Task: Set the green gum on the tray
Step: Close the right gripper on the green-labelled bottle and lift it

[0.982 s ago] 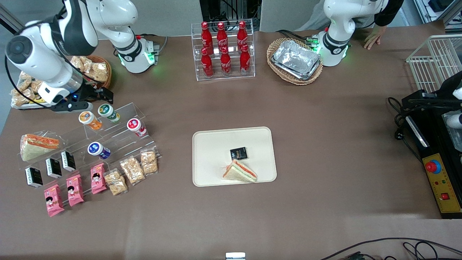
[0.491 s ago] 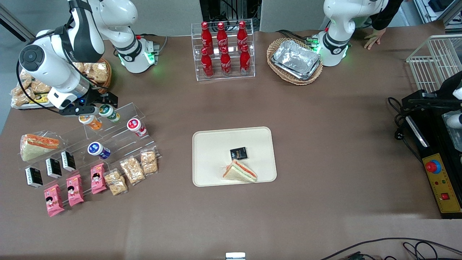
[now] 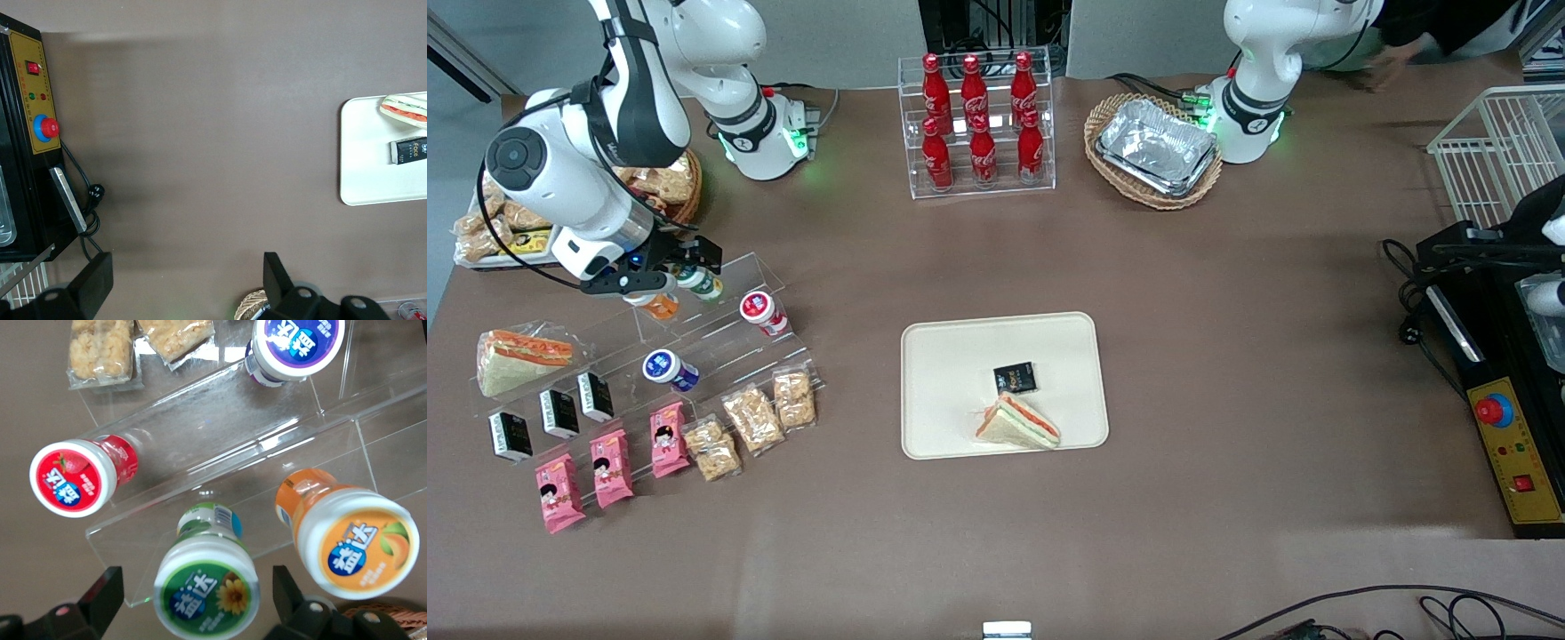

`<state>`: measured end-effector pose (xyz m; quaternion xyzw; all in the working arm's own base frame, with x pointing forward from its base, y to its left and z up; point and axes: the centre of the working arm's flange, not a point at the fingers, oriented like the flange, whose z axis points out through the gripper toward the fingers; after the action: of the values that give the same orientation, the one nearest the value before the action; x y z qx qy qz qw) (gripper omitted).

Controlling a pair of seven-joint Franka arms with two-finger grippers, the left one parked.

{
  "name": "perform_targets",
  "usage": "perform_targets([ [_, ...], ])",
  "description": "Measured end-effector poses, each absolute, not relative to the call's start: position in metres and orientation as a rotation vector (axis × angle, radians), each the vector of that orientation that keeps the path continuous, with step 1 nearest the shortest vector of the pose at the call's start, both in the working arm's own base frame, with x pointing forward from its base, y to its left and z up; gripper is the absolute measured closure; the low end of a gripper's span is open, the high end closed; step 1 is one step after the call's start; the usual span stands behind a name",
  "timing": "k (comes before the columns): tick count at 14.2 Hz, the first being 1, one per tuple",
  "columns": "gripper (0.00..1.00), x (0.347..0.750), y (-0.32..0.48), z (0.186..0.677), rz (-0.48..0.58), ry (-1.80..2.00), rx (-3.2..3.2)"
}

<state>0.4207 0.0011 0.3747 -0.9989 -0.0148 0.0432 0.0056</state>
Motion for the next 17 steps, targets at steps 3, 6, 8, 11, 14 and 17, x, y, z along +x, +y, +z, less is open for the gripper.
perform_targets([
  [3, 0.06, 0.422, 0.001, 0.372, 0.135, -0.046, -3.127],
  [6, 0.41, 0.422, 0.001, 0.373, 0.131, -0.047, -3.127],
  [8, 0.41, 0.422, 0.001, 0.373, 0.127, -0.046, -3.127],
  [11, 0.41, 0.427, -0.004, 0.390, 0.073, -0.099, -3.125],
  [14, 0.41, 0.435, -0.008, 0.450, 0.093, -0.120, -3.119],
  [17, 0.41, 0.442, -0.006, 0.543, 0.065, -0.128, -3.118],
])
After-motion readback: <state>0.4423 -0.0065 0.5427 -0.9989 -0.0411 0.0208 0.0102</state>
